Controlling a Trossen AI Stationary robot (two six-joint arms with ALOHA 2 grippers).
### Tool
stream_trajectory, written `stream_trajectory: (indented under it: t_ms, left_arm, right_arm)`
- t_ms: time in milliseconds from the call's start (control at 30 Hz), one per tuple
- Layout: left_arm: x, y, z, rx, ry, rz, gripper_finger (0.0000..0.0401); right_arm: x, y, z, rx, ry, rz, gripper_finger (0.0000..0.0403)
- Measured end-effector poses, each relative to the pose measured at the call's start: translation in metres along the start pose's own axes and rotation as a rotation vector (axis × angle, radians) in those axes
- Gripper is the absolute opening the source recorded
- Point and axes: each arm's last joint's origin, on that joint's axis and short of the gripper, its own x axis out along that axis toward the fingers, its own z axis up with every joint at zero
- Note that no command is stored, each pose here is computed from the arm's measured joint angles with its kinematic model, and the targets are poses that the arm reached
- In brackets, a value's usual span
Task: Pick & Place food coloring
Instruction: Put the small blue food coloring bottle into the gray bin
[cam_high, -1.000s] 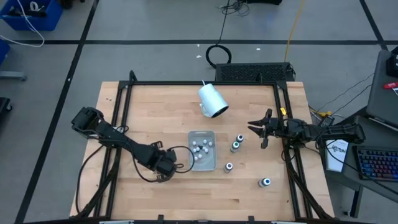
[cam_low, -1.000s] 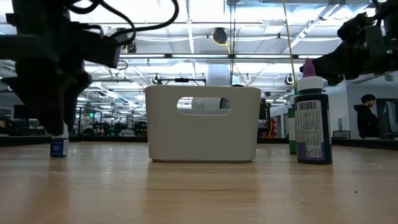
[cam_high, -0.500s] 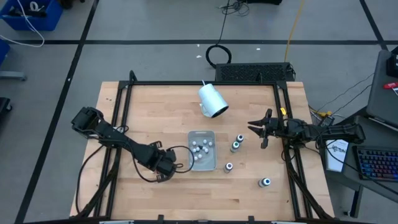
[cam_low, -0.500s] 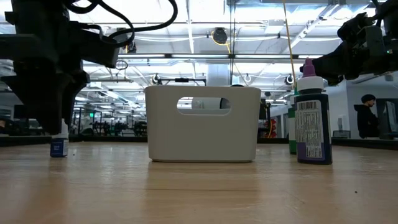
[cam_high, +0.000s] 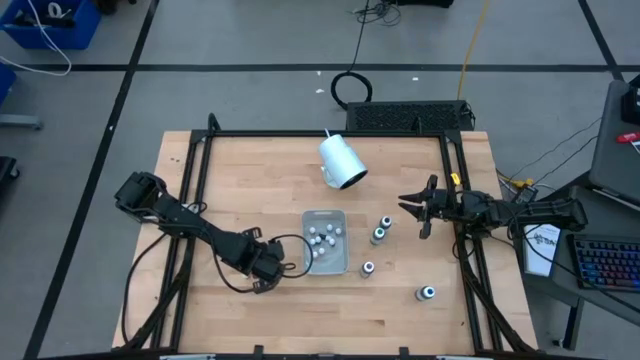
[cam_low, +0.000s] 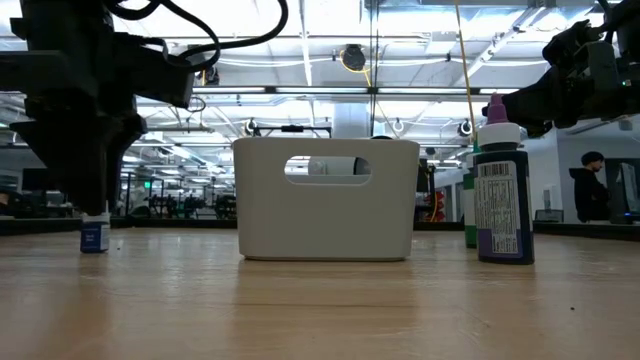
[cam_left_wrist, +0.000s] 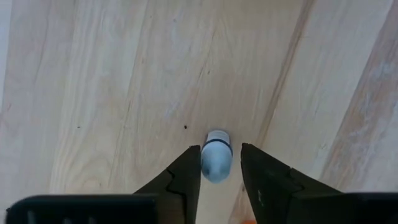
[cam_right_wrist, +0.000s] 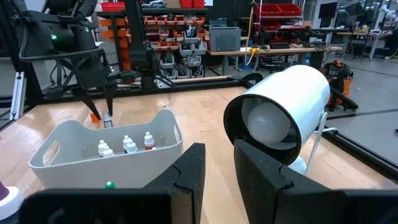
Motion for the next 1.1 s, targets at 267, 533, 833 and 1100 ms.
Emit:
stream_trajectory:
  t_ms: [267,533,833,1100]
  left_arm:
    - [0.0000,0.0001,-0.0004,-0.014,0.008,-0.003,0.0093]
    - [0.0001,-0.0001,-0.0008,-0.014,0.015,-0.009,0.0093]
    - [0.0001,0.0001,-0.0007,-0.010,0.012,-0.004,0.0095]
    - [0.0001,0.0000,-0.0008,-0.011,0.014,-0.008,0.0155]
  right_arm:
    - [0.0000,0.0000,0.0000,0.000,0.000,0.000,0.0077]
    - [0.0000,0.0000,0.0000,0.000,0.000,0.000,0.0077]
    - [0.0000,0.0000,0.0000,0.000,0.000,0.000,0.0077]
    - [0.0000,0.0000,0.0000,0.000,0.000,0.000,0.0077]
